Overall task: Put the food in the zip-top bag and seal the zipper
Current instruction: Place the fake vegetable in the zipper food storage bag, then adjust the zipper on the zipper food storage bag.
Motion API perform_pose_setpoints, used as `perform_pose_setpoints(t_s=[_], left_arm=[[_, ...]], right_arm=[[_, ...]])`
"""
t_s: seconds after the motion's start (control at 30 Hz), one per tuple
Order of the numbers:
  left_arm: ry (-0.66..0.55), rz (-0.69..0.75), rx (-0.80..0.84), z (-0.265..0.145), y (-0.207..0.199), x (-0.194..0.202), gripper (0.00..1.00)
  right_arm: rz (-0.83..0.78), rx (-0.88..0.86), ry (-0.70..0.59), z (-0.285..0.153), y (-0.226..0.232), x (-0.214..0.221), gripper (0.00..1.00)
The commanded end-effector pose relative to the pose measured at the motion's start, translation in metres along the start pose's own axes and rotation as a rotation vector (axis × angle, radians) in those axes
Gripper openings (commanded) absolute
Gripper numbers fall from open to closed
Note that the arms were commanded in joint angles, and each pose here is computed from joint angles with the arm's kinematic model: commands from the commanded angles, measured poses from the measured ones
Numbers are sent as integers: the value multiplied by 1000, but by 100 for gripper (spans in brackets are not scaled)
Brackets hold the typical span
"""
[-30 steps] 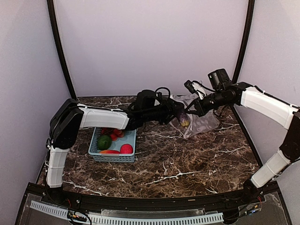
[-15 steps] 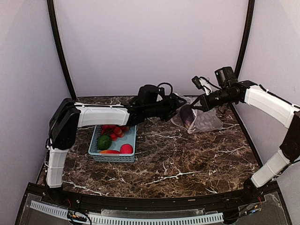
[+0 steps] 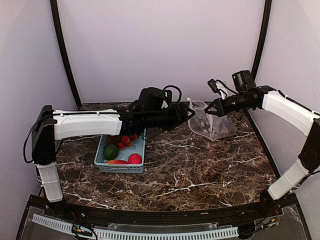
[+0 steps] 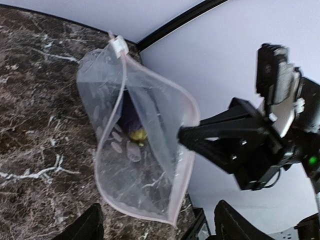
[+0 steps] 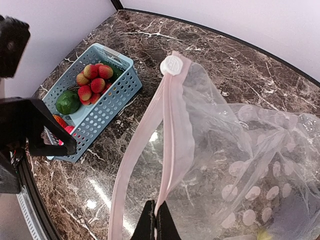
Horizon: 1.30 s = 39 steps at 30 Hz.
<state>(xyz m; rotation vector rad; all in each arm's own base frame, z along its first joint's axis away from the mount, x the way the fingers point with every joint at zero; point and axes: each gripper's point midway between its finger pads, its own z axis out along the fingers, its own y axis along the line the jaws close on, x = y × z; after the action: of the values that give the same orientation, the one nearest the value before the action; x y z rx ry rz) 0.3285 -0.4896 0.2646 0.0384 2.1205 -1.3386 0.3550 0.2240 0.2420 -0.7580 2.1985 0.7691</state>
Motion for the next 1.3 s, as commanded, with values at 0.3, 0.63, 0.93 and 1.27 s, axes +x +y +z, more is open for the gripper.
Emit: perform_pose_setpoints(t_s=[0.3, 0.63, 0.93, 1.27], left_arm=[[-31, 106, -311, 28, 79, 7, 69], [-42, 57, -211, 65, 91, -26, 50], [8, 104, -56, 81, 62, -26, 42], [42, 49, -176, 94, 90, -22, 28]], right_arm=[[-20, -45, -26, 4, 5, -8, 0], [-28, -31, -15, 5, 5, -2, 0], [-23, -8, -2, 14, -3, -1, 0], [-29, 20, -5, 12, -5, -5, 0]])
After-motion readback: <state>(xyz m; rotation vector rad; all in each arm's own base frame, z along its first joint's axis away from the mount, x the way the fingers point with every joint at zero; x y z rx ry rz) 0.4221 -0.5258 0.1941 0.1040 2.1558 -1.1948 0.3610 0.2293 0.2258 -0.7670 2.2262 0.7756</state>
